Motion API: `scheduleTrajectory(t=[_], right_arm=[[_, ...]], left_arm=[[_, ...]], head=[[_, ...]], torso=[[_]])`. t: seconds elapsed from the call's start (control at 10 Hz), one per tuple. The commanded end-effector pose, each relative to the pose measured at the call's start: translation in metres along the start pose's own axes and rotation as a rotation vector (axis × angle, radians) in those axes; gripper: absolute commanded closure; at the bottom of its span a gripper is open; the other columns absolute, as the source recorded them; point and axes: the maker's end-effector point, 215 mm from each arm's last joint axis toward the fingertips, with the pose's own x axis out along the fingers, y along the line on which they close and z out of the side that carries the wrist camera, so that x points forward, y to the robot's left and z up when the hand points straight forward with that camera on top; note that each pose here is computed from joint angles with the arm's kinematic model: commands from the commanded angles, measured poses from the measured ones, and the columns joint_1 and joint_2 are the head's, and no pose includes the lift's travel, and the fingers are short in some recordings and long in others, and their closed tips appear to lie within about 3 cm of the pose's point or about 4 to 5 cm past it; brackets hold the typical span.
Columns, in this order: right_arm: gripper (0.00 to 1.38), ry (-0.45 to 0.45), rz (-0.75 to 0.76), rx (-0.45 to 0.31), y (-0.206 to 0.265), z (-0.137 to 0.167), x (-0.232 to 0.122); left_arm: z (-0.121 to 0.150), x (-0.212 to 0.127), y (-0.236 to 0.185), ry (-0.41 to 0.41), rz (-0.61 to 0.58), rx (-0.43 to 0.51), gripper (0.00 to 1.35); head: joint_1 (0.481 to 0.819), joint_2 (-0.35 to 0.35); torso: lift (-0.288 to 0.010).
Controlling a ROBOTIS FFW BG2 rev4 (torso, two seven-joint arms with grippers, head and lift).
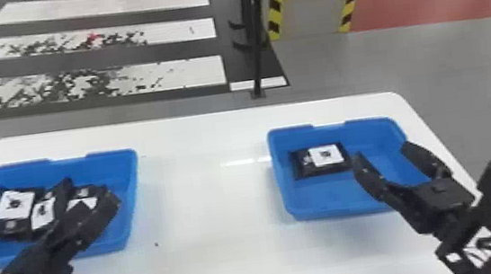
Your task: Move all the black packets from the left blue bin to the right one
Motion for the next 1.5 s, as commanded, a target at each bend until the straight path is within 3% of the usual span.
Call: scheduleTrajectory(t=[0.0, 0.2, 0.4, 0.6, 0.9, 1.0, 1.4], right_arm=[[0.15, -0.072, 0.059, -0.038, 0.047, 0.028, -0.021], [0.15, -0.09, 0.124, 0.013, 0.088, 0.039, -0.042], [0.15, -0.074, 0.16, 0.086, 0.11, 0.03, -0.05], [0.15, -0.065, 0.175, 0.104, 0.116, 0.026, -0.052], [0.15, -0.041, 0.193, 0.128, 0.123, 0.017, -0.053], [0.15, -0.034, 0.198, 0.143, 0.123, 0.014, -0.052], [0.15, -0.023, 0.206, 0.166, 0.125, 0.009, -0.053]], left_arm=[[0.002, -0.008, 0.035, 0.05, 0.107, 0.067, 0.18], [0.01, -0.014, 0.082, 0.135, 0.257, 0.164, 0.18], [0.012, 0.005, 0.107, 0.212, 0.305, 0.196, 0.18], [0.003, 0.028, 0.12, 0.271, 0.311, 0.167, 0.18], [-0.01, 0.061, 0.128, 0.338, 0.314, 0.155, 0.18], [-0.006, 0.063, 0.132, 0.353, 0.339, 0.195, 0.18], [-0.02, 0.049, 0.159, 0.48, 0.455, 0.192, 0.18]], head=[[0.695, -0.029], [0.695, 0.06], [0.695, 0.167], [0.695, 0.195], [0.695, 0.183], [0.695, 0.18], [0.695, 0.198]], torso=[[-0.14], [-0.14], [-0.14], [-0.14], [-0.14], [-0.14], [-0.14]])
